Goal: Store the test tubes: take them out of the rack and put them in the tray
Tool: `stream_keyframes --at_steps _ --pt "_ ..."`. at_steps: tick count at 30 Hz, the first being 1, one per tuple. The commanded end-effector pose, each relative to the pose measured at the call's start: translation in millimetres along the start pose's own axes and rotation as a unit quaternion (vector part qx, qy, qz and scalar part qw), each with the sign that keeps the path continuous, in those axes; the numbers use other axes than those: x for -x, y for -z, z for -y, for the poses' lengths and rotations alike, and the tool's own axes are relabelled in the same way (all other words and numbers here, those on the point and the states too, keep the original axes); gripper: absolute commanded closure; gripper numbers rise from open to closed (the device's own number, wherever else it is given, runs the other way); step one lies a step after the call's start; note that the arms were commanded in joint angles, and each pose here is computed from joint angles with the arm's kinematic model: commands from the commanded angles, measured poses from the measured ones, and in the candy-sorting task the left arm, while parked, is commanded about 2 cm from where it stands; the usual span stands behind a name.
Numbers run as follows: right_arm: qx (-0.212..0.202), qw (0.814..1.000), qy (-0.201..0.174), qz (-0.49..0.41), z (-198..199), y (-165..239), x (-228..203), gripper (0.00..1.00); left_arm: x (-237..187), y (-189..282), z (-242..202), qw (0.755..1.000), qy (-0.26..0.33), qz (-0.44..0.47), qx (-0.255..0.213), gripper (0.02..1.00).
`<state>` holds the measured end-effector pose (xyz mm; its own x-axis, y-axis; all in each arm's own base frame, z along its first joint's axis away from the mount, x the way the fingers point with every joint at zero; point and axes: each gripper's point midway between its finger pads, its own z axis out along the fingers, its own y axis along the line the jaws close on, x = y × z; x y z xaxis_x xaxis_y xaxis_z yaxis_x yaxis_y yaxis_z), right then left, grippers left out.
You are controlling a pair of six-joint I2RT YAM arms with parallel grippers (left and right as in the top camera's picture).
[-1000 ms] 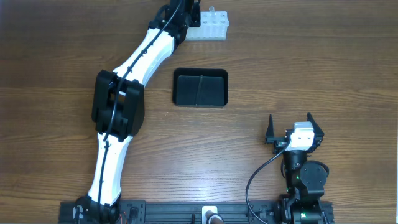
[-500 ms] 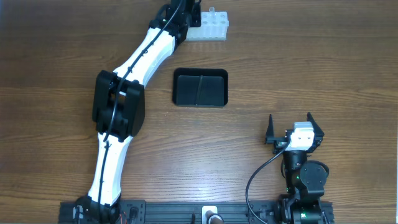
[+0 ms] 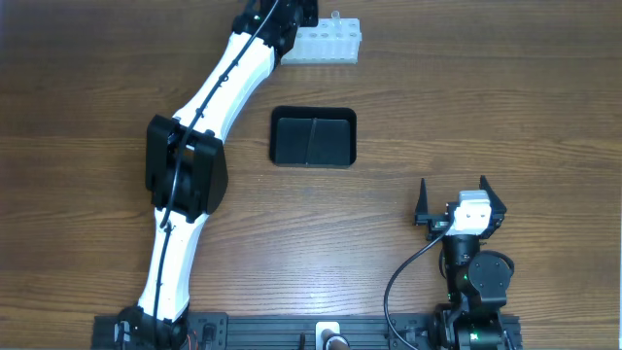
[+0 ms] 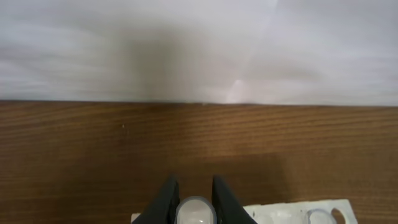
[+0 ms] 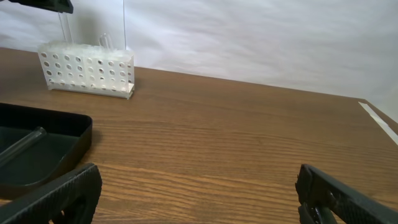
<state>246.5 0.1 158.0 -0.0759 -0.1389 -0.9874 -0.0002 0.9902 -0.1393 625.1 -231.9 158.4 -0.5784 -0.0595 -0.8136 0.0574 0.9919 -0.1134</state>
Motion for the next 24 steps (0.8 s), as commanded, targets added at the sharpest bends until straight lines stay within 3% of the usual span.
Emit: stream_keyframes --at_steps 1,13,18,24 --pt "0.0 1.0 -0.001 0.001 0.4 0.2 -1.3 0.007 39.3 34.2 3.2 0.999 0.003 0.035 -0.005 0.98" --pt "0.0 1.0 -0.001 0.001 0.4 0.2 -1.3 0.009 79.3 100.3 2.9 0.998 -0.015 0.054 -0.014 0.978" --pt "0.0 1.0 -0.001 0.001 0.4 0.2 -1.3 0.007 53.8 118.0 15.6 0.999 -0.016 -0.01 -0.045 0.98" --pt "0.0 1.0 -0.001 0.001 0.4 0.2 -1.3 0.007 -8.3 131.4 13.2 0.988 0.026 -0.143 -0.043 0.978"
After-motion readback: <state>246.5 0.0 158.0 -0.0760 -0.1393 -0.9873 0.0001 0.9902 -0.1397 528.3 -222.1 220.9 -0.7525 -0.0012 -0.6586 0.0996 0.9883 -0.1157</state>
